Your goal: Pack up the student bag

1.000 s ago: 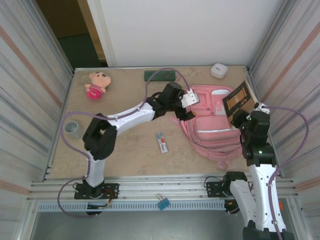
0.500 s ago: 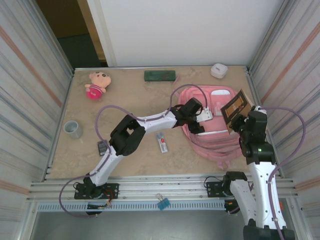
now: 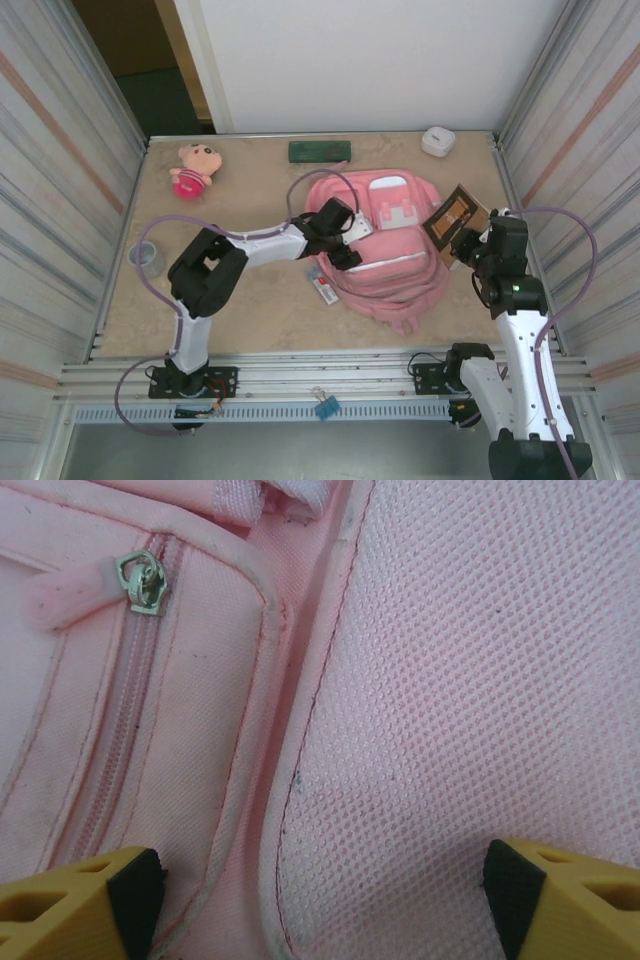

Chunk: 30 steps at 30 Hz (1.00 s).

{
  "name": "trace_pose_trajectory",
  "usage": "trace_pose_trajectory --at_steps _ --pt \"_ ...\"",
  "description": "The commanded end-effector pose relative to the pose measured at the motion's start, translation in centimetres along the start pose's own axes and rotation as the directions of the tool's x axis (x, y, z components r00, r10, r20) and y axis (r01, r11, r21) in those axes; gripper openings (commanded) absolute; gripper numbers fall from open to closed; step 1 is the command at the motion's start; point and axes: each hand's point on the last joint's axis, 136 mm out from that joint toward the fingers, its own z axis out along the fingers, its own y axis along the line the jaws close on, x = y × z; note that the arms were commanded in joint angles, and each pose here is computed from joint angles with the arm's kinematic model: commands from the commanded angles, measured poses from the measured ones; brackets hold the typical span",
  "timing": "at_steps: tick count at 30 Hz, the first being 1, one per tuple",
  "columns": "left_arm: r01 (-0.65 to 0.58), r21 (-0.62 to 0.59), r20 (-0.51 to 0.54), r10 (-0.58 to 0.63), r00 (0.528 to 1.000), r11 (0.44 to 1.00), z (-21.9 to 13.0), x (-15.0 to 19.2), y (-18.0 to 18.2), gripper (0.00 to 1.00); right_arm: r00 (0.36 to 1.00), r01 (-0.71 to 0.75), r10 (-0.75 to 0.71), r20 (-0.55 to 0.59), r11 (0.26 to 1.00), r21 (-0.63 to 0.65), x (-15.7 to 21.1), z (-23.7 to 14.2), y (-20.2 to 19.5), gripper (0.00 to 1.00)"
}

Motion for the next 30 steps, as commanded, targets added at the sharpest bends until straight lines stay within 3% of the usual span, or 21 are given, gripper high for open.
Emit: trace_pose_trajectory --at_steps 1,8,13,18,22,24,27,30 --pt "0.082 -0.027 -0.257 -0.086 0.963 0.996 0.1 9.0 -0.1 0.86 0.998 -0.005 0.011 0.057 0.994 -0.106 -1.6 -0.3 2.3 0.0" --pt "0.258 -0.103 -0.225 -0.275 0.935 0.961 -2.9 11.3 2.4 0.84 0.999 0.01 -0.005 0.038 0.992 -0.127 -1.3 0.1 3.2 0.0" --pt "0.288 -0.145 -0.217 -0.315 0.924 0.946 -4.5 10.9 3.3 0.85 0.999 0.016 -0.012 0.035 0.991 -0.133 -1.2 0.2 3.6 0.0" --pt "0.117 -0.145 -0.128 -0.136 0.982 0.982 -7.5 6.7 2.6 0.87 1.0 0.012 -0.009 0.02 0.988 -0.152 -1.0 0.2 3.8 0.0" --pt "0.041 -0.132 -0.012 -0.043 0.999 0.99 -10.4 1.8 1.9 0.88 1.0 -0.025 0.025 -0.004 0.984 -0.175 -0.6 0.1 3.9 0.0" --pt "-0.022 -0.061 0.059 0.026 0.998 0.998 -11.0 -0.4 -0.1 0.86 0.999 -0.038 0.037 -0.004 0.982 -0.184 -0.5 0.1 3.9 0.0" --pt "-0.117 0.014 0.102 0.115 0.988 0.993 -10.0 -1.6 -3.0 0.85 0.999 -0.048 0.049 0.001 0.981 -0.19 -0.4 0.1 3.9 0.0" --pt "-0.157 0.049 0.063 0.154 0.986 0.986 -7.9 -1.4 -4.7 0.85 0.999 -0.046 0.048 0.006 0.98 -0.195 -0.4 -0.1 3.9 0.0"
